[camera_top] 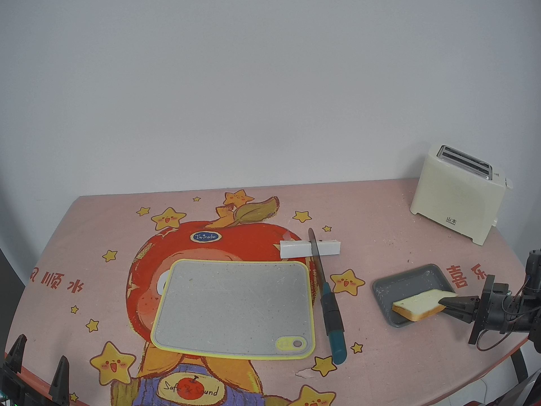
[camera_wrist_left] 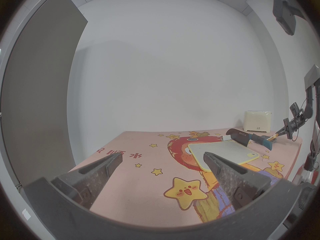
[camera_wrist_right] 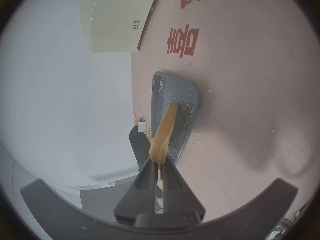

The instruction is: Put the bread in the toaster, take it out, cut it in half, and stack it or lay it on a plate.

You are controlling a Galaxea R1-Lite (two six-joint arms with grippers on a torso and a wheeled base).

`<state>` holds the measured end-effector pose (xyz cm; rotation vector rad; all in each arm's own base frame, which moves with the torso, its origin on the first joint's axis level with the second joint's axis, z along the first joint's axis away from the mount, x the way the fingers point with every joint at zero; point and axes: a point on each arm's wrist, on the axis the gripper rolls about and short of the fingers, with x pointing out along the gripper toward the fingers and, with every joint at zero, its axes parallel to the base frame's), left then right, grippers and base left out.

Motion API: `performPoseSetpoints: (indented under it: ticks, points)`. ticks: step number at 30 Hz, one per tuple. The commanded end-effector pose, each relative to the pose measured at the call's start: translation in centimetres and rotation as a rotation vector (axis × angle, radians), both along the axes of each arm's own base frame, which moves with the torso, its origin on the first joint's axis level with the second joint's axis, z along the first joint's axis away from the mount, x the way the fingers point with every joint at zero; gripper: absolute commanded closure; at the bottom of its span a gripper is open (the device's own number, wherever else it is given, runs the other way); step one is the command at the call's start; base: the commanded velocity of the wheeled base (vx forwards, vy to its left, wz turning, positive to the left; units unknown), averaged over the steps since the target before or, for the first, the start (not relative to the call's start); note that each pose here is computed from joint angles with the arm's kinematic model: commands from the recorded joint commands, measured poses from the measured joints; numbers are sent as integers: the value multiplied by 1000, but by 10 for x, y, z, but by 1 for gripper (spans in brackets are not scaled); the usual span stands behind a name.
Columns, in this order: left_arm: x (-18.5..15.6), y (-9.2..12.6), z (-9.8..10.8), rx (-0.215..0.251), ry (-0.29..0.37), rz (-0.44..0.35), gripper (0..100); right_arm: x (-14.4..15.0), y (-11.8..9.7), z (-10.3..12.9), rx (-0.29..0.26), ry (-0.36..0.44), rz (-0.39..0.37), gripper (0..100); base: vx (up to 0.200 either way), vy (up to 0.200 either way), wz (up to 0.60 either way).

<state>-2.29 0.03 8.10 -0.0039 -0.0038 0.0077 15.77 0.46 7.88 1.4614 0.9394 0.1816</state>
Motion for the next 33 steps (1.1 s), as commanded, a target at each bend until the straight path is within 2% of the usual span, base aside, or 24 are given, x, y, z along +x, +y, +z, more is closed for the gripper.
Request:
performPoseSetpoints:
  ticks: [1, 13, 22, 33]
  points:
    - [0, 0, -5, -1, 1, 0, 0, 0, 0, -1, 0, 5, 2, 100, 0, 0, 0]
    - [0, 0, -5, -1, 1, 0, 0, -1, 1, 0, 0, -3, 6, 100, 0, 0, 0]
    - [0, 0, -5, -1, 1, 2, 0, -17, 9, 9, -5, -104, 55, 100, 0, 0, 0]
    - [0, 0, -5, -1, 1, 0, 0, -18, 8, 11, -5, -120, 53, 100, 0, 0, 0]
